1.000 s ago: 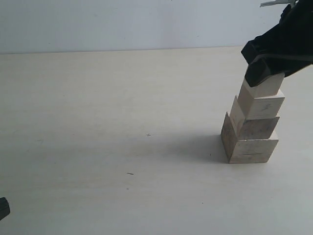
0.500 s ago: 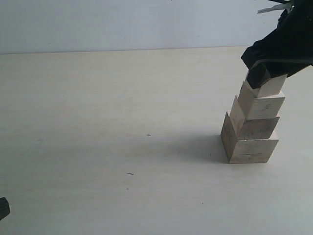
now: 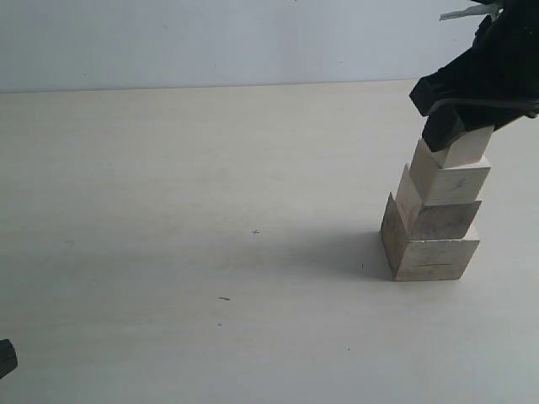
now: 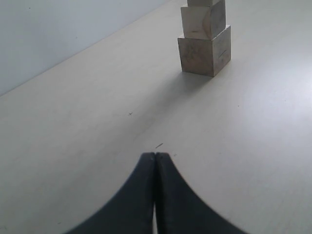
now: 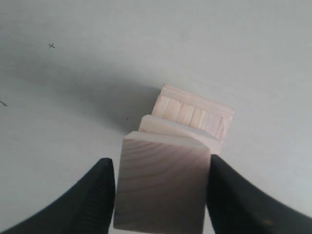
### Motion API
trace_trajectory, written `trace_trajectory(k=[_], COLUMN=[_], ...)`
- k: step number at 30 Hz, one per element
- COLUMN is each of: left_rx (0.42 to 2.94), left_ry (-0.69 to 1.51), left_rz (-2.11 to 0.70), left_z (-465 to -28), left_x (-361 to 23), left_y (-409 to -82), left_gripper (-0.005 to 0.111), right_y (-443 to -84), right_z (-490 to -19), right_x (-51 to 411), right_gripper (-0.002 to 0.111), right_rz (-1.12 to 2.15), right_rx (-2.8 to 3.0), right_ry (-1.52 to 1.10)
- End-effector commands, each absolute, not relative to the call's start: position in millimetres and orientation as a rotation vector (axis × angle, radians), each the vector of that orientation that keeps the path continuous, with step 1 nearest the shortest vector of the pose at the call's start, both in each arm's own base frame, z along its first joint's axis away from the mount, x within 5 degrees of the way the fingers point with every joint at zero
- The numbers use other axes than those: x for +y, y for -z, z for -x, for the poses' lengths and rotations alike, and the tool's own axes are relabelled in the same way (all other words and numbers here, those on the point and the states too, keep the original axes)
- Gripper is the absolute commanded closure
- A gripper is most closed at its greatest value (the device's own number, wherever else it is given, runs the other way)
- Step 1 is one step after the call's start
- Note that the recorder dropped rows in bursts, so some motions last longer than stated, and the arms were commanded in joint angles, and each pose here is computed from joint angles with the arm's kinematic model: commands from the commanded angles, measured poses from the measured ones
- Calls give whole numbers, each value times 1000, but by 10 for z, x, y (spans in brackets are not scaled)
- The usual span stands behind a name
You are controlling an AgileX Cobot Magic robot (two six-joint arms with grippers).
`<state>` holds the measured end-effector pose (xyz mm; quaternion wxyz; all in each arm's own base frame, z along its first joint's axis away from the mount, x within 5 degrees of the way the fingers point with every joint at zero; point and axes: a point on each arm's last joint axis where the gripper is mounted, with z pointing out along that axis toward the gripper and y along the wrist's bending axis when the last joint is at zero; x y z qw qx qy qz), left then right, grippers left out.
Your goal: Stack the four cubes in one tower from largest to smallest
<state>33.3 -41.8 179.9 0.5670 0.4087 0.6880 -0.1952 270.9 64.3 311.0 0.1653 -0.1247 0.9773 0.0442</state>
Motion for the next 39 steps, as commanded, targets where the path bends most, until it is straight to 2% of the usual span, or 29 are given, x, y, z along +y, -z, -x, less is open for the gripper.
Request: trace_trajectory(k=[1,4,7,20,39], left_rx=[1609,1609,1609,1609,1609], left_ry=[465,465,465,465,465], left_rz=[-948,-948,-948,-948,-948], left_z=[-331,-331,-331,-331,-331], left_x=[-416,-416,-416,-416,-416], left_y=[-1809,-1809,-1809,-1809,-1809], left_gripper=[107,107,107,107,107], right_y=[-3103,-3103,-3103,-3099,-3121], right_z=[-2709,-2709,-2709,-2710,-2715], right_x=[634,634,632,591,593], right_gripper=[70,79,84,84,84], right_rz=[357,344,313,152,162], right_rx=[2789,2791,2795,2819,2793], right_ry=[-127,-130,-132,-93,-98])
